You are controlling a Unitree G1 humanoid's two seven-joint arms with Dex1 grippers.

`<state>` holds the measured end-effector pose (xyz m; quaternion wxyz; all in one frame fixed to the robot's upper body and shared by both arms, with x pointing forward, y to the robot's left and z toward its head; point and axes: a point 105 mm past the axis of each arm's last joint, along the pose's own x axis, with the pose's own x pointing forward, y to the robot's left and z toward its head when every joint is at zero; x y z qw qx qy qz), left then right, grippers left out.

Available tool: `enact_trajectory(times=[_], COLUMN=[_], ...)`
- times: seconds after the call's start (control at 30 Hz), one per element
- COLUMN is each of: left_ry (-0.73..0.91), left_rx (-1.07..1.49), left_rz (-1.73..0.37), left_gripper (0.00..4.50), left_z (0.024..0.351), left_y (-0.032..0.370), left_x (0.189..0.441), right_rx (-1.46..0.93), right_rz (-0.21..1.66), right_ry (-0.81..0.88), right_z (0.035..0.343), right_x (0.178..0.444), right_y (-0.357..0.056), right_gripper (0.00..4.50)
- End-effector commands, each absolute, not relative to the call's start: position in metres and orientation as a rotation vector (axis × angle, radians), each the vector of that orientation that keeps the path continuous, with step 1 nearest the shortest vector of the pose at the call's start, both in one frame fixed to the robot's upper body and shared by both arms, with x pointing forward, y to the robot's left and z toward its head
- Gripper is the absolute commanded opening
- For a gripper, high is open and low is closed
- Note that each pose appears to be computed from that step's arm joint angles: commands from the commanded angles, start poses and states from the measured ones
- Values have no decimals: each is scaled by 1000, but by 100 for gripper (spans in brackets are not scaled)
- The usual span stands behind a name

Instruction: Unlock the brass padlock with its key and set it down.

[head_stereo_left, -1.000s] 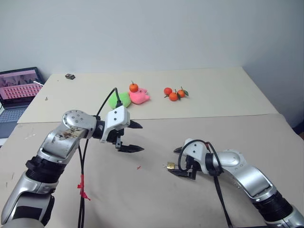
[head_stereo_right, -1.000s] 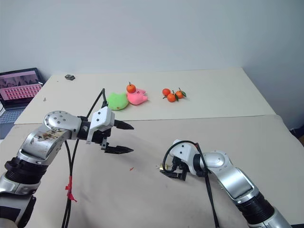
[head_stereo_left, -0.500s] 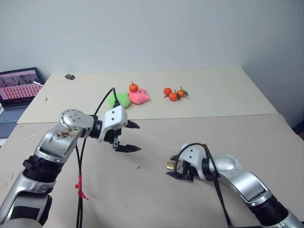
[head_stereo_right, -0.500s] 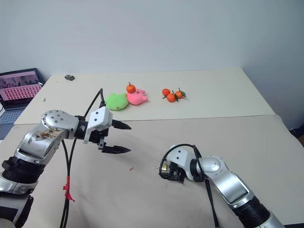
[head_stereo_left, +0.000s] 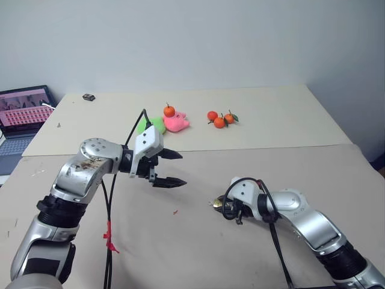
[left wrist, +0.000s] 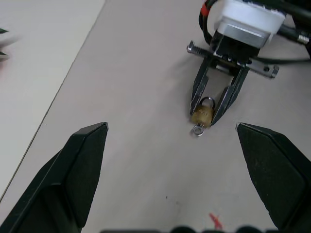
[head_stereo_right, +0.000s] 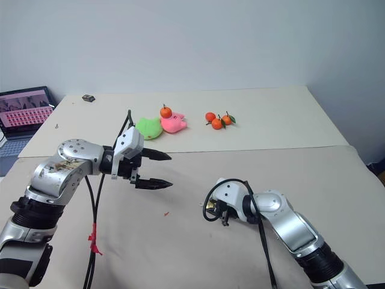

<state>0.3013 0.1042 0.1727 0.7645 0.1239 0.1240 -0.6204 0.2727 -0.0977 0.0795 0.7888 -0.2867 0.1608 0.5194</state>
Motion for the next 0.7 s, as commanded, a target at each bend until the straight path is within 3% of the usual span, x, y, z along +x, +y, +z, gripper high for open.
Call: enact_trajectory(times=[0.03, 0.3, 0.53, 0.6, 0.7], left_ry=[306, 515, 494, 493, 514], left_rx=[63, -206, -370, -390, -390], left_rz=[-1327, -1290, -1268, -1268, -1263], left_gripper=[450, 450, 450, 399, 283], left_z=[184, 167, 182, 183, 180], left_y=[97, 98, 96, 95, 93], left_x=[300, 296, 306, 307, 306], right_rx=[-842, -1027, -1050, -1049, -1044], right_rz=[1022, 1011, 1060, 1070, 1072], right_ry=[12, -244, -277, -282, -288], right_z=[144, 182, 183, 183, 185], right_x=[298, 298, 286, 283, 281], right_y=[-91, -81, -78, -76, -74], right_gripper=[91, 91, 91, 91, 91])
